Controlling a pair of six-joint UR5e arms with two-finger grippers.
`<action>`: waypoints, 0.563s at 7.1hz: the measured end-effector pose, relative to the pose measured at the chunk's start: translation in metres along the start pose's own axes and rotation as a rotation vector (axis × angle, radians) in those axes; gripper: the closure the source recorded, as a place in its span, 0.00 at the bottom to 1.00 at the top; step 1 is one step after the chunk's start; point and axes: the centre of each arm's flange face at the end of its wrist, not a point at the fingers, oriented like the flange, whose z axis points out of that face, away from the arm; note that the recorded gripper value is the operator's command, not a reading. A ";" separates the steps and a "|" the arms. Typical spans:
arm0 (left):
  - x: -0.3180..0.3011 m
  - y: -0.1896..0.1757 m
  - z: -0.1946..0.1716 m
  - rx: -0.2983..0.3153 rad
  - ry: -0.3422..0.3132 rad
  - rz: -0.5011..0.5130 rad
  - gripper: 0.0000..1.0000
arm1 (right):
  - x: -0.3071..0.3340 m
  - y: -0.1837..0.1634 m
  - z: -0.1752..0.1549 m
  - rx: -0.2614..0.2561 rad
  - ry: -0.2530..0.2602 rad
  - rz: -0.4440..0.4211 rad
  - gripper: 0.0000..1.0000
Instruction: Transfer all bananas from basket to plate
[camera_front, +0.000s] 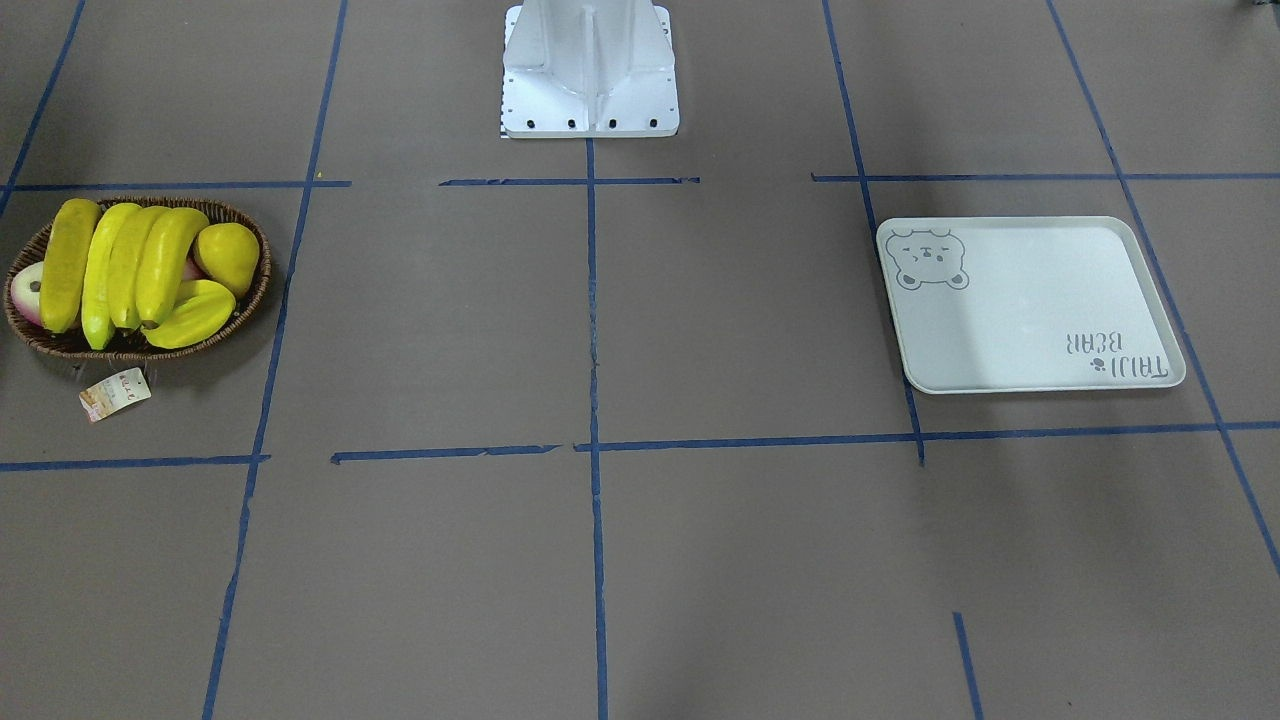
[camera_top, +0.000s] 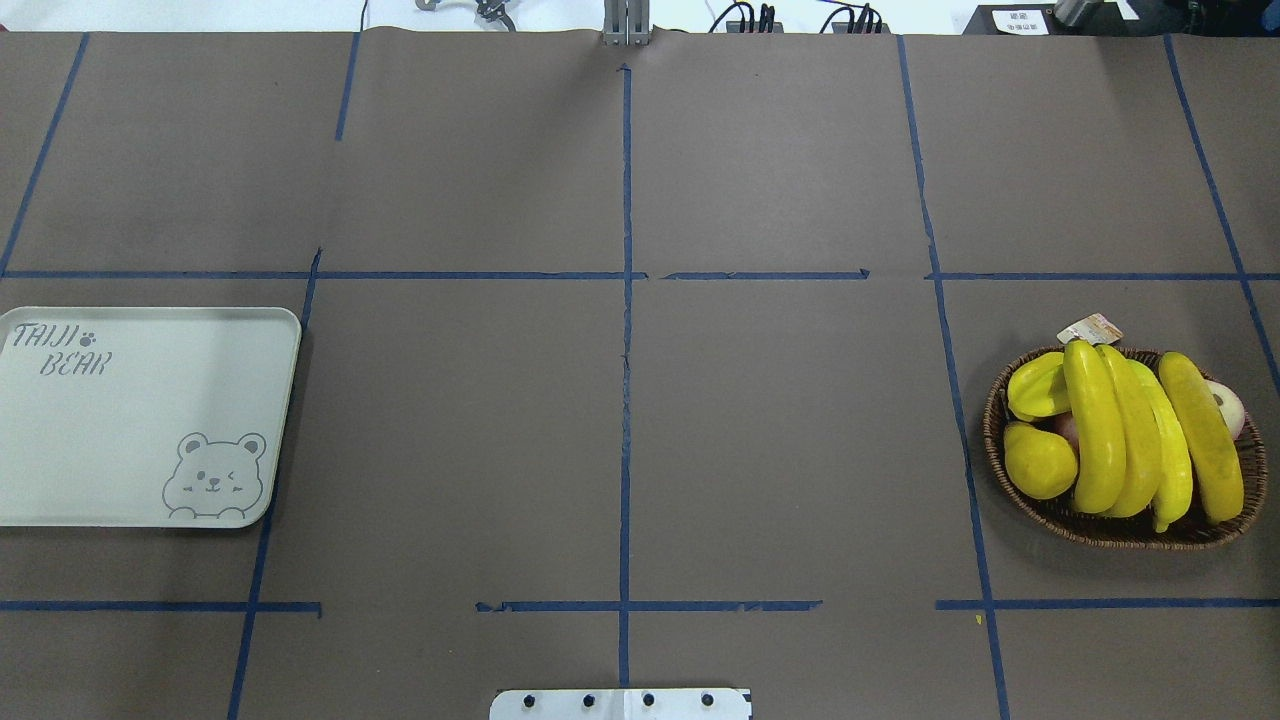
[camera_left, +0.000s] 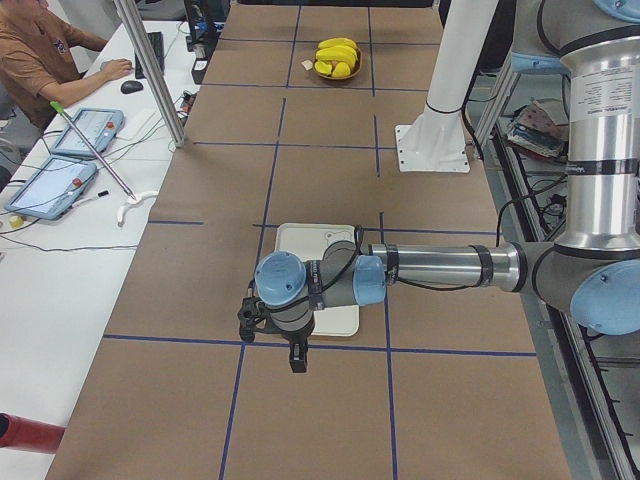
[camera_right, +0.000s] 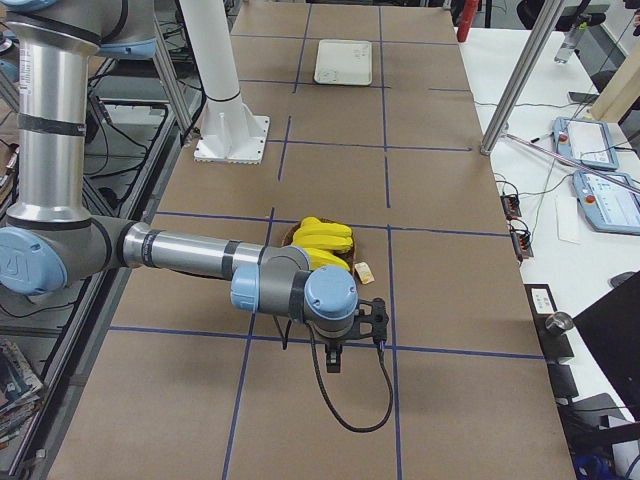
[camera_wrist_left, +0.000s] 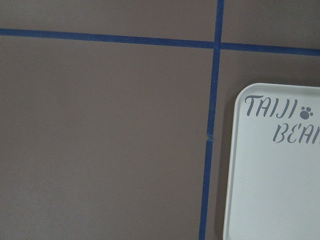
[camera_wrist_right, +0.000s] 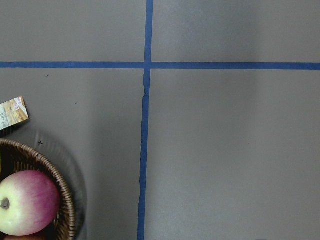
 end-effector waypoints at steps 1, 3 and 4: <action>0.000 0.000 0.000 0.000 0.000 0.000 0.00 | 0.000 0.000 0.000 0.000 0.000 0.000 0.00; 0.000 0.000 0.000 0.000 0.000 0.000 0.00 | -0.001 -0.001 -0.001 0.001 -0.001 0.003 0.00; 0.000 0.000 0.000 -0.001 0.000 -0.001 0.00 | -0.001 -0.002 -0.001 0.003 -0.001 0.002 0.00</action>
